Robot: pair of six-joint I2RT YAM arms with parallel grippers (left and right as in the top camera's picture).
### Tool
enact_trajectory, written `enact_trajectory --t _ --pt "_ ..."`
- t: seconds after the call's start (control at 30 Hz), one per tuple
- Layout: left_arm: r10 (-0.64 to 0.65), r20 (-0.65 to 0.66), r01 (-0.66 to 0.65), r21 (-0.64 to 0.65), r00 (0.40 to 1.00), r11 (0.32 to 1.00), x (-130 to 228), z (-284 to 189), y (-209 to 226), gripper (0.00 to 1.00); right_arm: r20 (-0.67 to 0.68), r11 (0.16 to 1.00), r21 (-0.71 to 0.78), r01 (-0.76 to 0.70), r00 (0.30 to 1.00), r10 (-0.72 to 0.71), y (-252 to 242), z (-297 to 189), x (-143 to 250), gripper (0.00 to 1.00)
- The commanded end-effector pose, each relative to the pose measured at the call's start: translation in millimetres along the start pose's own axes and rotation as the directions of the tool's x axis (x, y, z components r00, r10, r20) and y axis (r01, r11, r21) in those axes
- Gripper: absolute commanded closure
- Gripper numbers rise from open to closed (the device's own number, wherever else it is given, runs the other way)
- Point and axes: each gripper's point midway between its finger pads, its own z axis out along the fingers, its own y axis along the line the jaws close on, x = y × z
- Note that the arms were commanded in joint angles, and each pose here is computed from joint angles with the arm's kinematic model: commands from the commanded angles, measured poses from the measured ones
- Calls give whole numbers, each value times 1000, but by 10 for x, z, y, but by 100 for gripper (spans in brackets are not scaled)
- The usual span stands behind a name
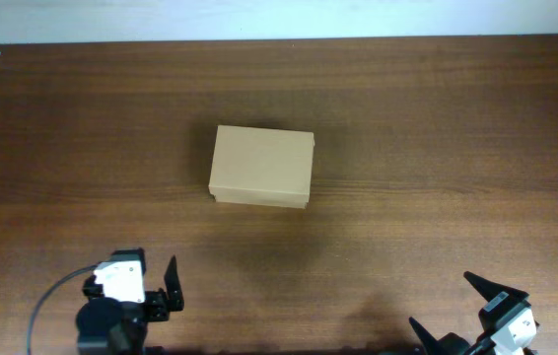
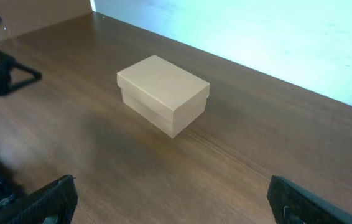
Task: Pack container
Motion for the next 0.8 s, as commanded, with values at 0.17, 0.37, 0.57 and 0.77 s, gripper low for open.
enact_trajectory --t 0.17,0.37,0.57,0.77 --pt "38 -89 -39 -11 995 999 538 342 30 0 -1 1000 5 -10 1000 10 -7 8 6 1" --pt "37 -94 -45 -81 995 996 580 386 150 0 -1 1000 5 -10 1000 10 -7 8 6 1" --pt "38 -94 -46 -94 995 995 578 383 172 0 -1 1000 5 -10 1000 10 -7 8 6 1" --pt "38 -94 -46 -94 995 995 578 383 172 0 -1 1000 5 -10 1000 10 -7 8 6 1"
